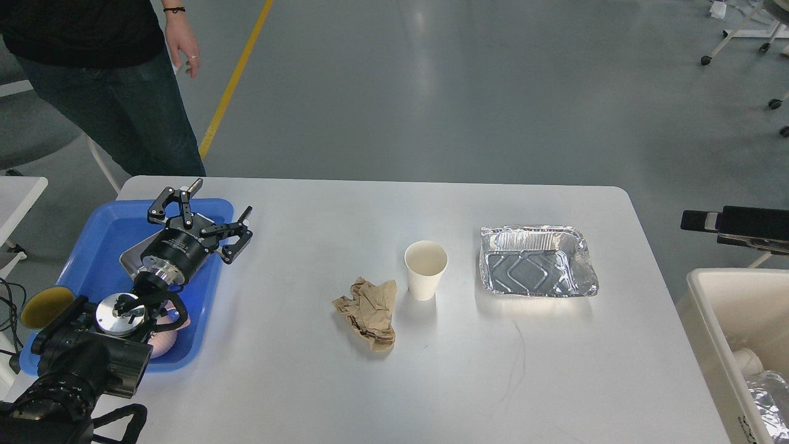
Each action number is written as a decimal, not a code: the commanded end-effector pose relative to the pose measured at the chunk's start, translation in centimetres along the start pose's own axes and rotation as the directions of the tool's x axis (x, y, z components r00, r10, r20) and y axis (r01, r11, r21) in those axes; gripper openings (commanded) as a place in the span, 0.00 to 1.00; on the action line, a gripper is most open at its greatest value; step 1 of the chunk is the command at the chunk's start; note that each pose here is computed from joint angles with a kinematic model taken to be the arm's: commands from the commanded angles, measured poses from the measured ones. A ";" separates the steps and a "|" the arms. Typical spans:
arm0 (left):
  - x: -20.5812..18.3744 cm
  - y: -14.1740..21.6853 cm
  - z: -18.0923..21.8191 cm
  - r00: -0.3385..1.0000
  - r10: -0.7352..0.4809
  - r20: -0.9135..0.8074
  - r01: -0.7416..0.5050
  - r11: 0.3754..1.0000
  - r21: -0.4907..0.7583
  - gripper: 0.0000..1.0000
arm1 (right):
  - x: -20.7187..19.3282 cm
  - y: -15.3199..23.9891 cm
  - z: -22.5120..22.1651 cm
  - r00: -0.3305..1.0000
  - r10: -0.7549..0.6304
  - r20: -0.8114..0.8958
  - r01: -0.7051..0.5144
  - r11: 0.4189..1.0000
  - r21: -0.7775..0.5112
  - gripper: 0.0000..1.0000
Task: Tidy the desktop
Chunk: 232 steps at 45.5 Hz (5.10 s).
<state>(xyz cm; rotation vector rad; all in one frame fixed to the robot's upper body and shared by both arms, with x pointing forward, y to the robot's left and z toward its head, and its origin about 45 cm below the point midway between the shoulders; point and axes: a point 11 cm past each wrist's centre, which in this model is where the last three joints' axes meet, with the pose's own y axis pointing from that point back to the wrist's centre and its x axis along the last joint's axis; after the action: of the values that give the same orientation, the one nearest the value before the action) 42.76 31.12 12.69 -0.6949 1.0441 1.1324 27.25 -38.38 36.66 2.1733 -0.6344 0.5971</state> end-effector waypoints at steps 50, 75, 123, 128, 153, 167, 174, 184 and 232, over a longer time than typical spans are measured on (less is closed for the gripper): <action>0.7 0.5 -1.6 1.000 0.003 -0.007 -0.003 1.000 0.028 0.97 | 0.7 -14.9 10.8 0.998 -0.057 0.007 0.057 0.964 -0.260 1.00; 1.4 1.3 -2.2 1.000 0.009 0.000 -0.009 0.999 0.050 0.97 | -4.1 -23.3 12.4 0.990 -0.135 0.034 0.139 0.946 -0.292 1.00; 1.5 1.2 -3.9 1.000 0.004 -0.024 -0.002 0.998 0.069 0.97 | -6.1 -29.1 12.0 0.996 -0.083 -0.032 0.070 0.954 -0.292 1.00; 1.5 1.2 -3.9 1.000 0.000 -0.024 0.002 0.997 0.071 0.97 | -6.3 -28.8 12.9 0.992 -0.084 -0.093 0.051 0.948 -0.315 1.00; 1.9 1.6 -4.1 1.000 0.009 -0.025 -0.007 0.997 0.073 0.97 | -7.5 -25.9 17.1 0.993 -0.059 -0.101 0.015 0.918 -0.396 1.00; 2.0 1.8 -4.1 1.000 0.012 -0.025 -0.010 0.997 0.070 0.97 | -8.1 -25.3 18.2 0.992 -0.037 -0.119 -0.015 0.911 -0.412 1.00; 2.4 2.2 -3.5 1.000 0.022 -0.017 -0.020 0.998 0.062 0.97 | -8.3 -25.3 18.3 0.991 -0.031 -0.128 -0.024 0.911 -0.411 1.00; 2.9 3.0 -2.3 0.999 0.032 0.003 -0.032 0.998 0.050 0.97 | -9.4 -25.3 18.7 0.991 -0.030 -0.131 -0.028 0.910 -0.415 1.00; 3.4 3.8 -0.8 0.998 0.050 0.030 -0.051 0.998 0.043 0.97 | -11.0 -26.9 17.6 0.993 -0.035 -0.112 -0.010 0.926 -0.377 1.00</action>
<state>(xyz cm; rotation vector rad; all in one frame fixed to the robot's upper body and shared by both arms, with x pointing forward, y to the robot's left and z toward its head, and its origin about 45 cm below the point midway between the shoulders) 39.12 32.85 9.37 -0.6192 1.0648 1.1567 38.68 -34.35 4.99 1.7623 -0.6072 0.5398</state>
